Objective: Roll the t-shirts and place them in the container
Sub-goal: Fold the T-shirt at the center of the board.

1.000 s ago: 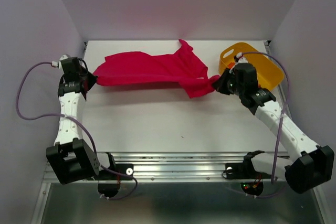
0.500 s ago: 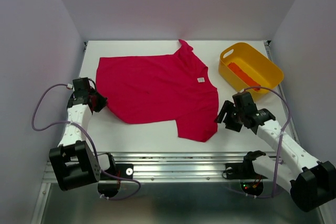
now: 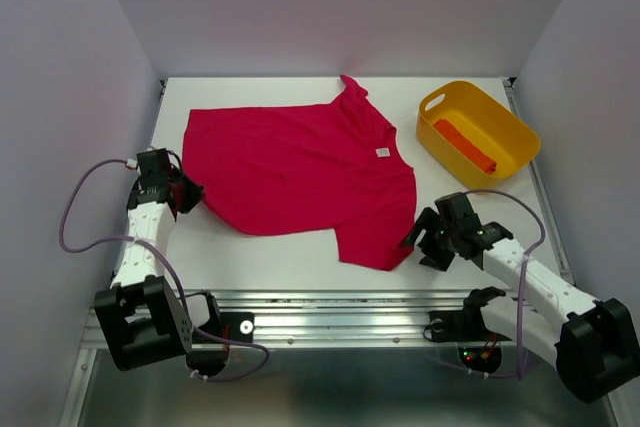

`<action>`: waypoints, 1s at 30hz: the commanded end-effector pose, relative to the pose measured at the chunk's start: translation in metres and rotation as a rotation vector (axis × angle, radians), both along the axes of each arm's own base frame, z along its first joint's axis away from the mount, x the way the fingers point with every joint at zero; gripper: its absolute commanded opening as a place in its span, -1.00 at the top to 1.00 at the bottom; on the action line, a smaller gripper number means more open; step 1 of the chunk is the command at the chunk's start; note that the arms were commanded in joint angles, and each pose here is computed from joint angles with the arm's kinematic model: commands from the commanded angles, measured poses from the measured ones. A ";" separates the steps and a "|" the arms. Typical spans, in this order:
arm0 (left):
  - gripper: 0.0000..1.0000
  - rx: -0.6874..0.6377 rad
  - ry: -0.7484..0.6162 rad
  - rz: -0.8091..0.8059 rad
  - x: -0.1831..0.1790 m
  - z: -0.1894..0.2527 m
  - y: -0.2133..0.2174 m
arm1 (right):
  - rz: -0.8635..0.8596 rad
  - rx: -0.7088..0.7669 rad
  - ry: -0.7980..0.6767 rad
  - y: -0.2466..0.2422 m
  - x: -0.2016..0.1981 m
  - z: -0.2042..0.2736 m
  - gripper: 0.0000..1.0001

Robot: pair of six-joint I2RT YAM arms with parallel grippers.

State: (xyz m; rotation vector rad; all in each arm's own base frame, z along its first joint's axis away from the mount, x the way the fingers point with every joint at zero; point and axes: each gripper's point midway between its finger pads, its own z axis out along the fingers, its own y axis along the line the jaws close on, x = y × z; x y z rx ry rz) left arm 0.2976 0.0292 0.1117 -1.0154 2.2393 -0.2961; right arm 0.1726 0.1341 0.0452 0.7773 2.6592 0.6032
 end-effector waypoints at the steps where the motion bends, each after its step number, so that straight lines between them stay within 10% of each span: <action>1: 1.00 0.016 -0.044 -0.018 0.002 0.007 -0.001 | -0.029 0.109 -0.051 0.021 0.013 0.002 -0.54; 17: 1.00 0.016 -0.052 -0.025 -0.001 0.008 -0.002 | -0.126 0.111 -0.129 0.049 0.073 -0.020 -0.29; 20: 1.00 0.013 -0.053 -0.028 -0.001 0.008 -0.003 | -0.141 0.101 -0.129 0.052 0.083 -0.023 0.04; 24: 1.00 0.016 -0.052 -0.031 -0.002 0.010 -0.003 | -0.136 0.099 -0.153 0.056 0.095 -0.016 0.98; 30: 1.00 -0.006 -0.089 -0.052 0.007 0.024 -0.008 | -0.105 0.092 -0.379 0.072 0.158 0.054 0.99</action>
